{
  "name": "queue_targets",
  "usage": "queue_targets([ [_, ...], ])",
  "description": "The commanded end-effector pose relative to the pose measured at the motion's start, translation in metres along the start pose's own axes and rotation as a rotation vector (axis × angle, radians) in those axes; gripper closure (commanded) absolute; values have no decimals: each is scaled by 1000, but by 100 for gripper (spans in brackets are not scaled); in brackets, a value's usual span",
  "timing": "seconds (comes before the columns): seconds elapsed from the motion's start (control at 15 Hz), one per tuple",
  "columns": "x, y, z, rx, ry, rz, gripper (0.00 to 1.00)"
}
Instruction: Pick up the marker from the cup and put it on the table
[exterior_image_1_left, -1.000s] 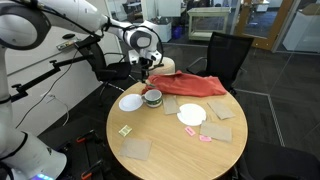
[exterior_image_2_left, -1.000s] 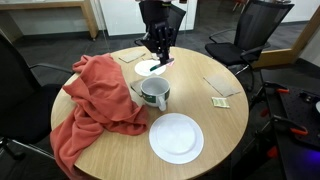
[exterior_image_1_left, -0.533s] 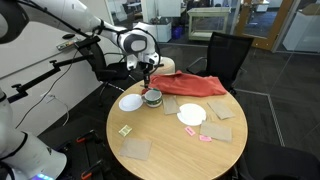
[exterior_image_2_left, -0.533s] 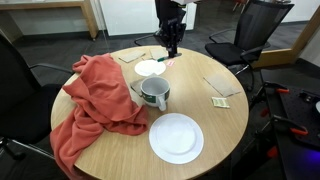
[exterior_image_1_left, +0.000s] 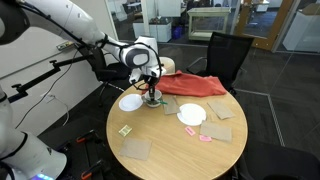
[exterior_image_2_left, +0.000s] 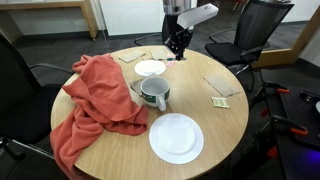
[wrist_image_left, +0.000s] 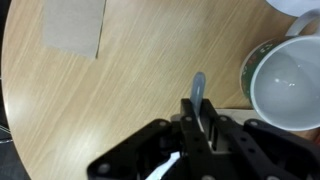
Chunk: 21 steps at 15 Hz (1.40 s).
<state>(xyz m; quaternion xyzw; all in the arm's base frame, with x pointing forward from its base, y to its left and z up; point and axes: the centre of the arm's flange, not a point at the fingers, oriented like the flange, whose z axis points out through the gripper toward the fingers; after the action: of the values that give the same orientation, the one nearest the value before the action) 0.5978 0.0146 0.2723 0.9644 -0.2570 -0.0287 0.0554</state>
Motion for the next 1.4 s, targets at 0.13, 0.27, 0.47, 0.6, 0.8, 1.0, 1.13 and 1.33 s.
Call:
queue_targets([
  [0.13, 6, 7, 47, -22, 15, 64, 97],
  [0.27, 7, 4, 65, -21, 4, 79, 97],
  [0.47, 8, 1, 92, -30, -28, 84, 97],
  [0.6, 8, 0, 106, -36, -36, 83, 97],
  [0.8, 7, 1, 119, -48, -43, 68, 97],
  [1.0, 3, 2, 116, -55, -34, 60, 60],
  [1.13, -1, 6, 107, -44, -13, 65, 45],
  [1.33, -6, 11, 83, -11, 35, 73, 23],
])
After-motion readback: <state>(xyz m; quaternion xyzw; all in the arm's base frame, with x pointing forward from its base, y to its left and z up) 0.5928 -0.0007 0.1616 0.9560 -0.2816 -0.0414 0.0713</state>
